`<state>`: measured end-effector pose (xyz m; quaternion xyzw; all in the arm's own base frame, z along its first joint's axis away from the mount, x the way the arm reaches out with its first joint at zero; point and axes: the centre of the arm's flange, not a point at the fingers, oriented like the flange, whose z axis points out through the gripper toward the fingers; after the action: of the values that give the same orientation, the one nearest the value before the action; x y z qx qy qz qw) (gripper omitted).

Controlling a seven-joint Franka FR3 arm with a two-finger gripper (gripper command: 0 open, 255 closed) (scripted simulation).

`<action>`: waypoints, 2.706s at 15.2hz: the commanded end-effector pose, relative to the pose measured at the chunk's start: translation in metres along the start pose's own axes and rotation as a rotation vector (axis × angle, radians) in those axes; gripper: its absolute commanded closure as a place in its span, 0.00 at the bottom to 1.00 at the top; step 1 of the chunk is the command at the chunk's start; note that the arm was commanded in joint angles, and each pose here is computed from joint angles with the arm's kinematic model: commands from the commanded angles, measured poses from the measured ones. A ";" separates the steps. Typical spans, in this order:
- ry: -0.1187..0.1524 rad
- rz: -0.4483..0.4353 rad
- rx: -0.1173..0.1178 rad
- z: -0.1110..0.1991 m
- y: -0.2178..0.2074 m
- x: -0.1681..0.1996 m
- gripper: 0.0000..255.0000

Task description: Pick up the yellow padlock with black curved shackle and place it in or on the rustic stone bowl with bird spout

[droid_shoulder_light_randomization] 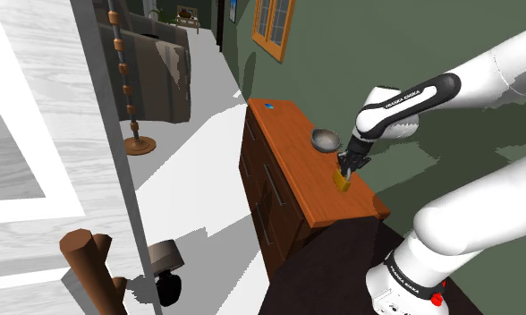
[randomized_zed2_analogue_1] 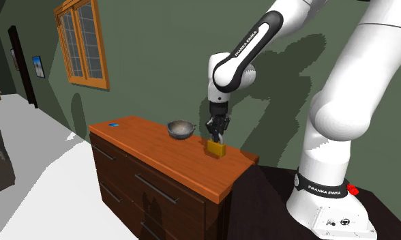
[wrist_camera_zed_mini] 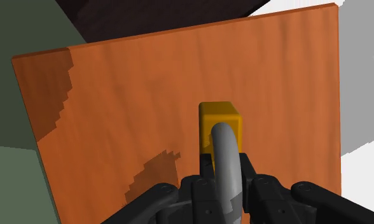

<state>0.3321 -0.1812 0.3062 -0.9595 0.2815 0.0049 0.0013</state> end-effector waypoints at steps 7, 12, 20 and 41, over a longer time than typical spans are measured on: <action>0.000 0.000 0.000 -0.042 -0.001 0.000 1.00; 0.000 0.000 0.000 -0.068 -0.001 -0.001 1.00; 0.000 0.000 0.000 -0.106 -0.001 -0.001 1.00; 0.000 0.000 0.000 -0.127 0.058 0.269 1.00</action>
<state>0.5156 -0.3665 0.4300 -0.9593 0.2823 0.0053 0.0010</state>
